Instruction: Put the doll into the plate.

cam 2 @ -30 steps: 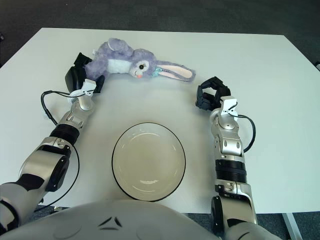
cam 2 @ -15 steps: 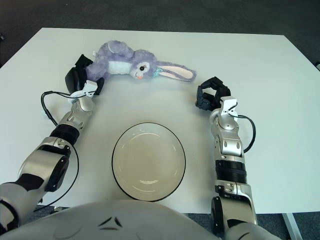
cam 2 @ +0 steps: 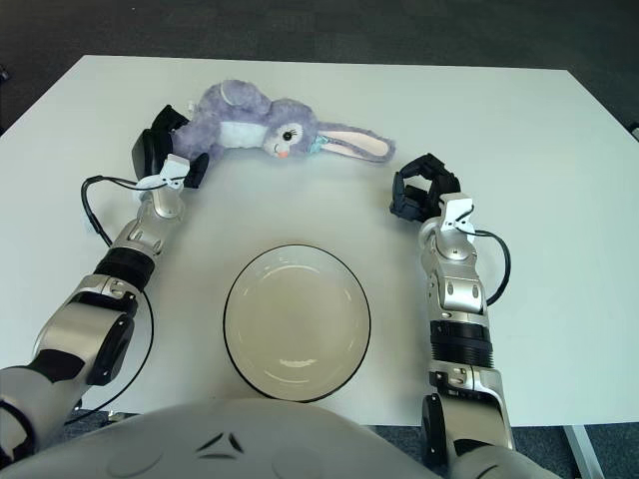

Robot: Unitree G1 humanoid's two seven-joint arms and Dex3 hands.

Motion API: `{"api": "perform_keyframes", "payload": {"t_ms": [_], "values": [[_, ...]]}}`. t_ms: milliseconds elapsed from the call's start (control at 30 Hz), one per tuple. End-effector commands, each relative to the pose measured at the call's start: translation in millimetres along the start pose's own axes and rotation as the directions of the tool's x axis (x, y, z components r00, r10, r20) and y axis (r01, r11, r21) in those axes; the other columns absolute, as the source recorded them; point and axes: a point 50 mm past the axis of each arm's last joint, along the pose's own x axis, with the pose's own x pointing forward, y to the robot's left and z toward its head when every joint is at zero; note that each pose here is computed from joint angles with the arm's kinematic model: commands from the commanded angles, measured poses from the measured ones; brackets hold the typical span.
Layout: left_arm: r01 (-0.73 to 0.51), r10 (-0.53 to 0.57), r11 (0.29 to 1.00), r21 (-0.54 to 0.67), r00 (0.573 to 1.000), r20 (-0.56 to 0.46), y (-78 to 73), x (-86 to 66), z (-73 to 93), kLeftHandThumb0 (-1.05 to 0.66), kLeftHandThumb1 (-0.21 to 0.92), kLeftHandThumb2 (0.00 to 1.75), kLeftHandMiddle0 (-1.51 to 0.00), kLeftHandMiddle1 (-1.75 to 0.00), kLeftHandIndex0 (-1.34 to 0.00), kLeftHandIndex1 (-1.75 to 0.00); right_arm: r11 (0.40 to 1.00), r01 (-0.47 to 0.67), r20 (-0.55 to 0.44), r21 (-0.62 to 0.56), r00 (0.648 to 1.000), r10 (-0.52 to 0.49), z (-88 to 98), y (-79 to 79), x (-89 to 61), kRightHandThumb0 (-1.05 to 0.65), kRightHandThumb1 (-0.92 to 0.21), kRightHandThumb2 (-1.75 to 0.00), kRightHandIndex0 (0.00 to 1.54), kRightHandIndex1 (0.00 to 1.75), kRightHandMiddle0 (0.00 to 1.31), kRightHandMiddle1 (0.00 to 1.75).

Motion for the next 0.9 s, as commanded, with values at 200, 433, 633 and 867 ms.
{"api": "perform_keyframes", "payload": {"t_ms": [200, 433, 633, 867], "values": [[0.008, -0.008, 1.000, 0.004, 0.999, 0.035, 7.6, -9.1, 14.0, 0.00, -0.09, 1.59, -1.03, -1.18, -0.84, -1.75, 1.000, -0.010, -0.123, -0.012, 0.992, 0.008, -24.4, -1.7, -6.8, -0.46, -0.40, -1.22, 1.19, 1.75, 0.55, 1.75], [0.044, -0.046, 0.999, 0.029, 0.998, 0.054, 16.9, -16.6, 25.7, 0.00, -0.07, 1.57, -1.03, -1.18, -0.81, -1.75, 1.000, -0.007, -0.123, -0.014, 0.992, 0.005, -23.8, -1.3, -6.4, -0.45, -0.40, -1.21, 1.19, 1.75, 0.55, 1.75], [0.087, -0.089, 0.996, 0.030, 0.994, 0.063, 20.5, -20.5, 31.2, 0.00, -0.09, 1.59, -1.03, -1.20, -0.82, -1.75, 1.000, -0.009, -0.124, -0.017, 0.992, 0.007, -24.1, -0.8, -5.7, -0.46, -0.39, -1.22, 1.19, 1.75, 0.55, 1.75], [0.139, -0.135, 0.989, -0.052, 0.988, 0.071, 23.7, -25.4, 35.7, 0.00, -0.11, 1.61, -1.05, -1.20, -0.83, -1.75, 1.000, -0.007, -0.124, -0.015, 0.992, 0.005, -23.9, -0.2, -5.7, -0.45, -0.41, -1.20, 1.18, 1.75, 0.54, 1.75]]}}
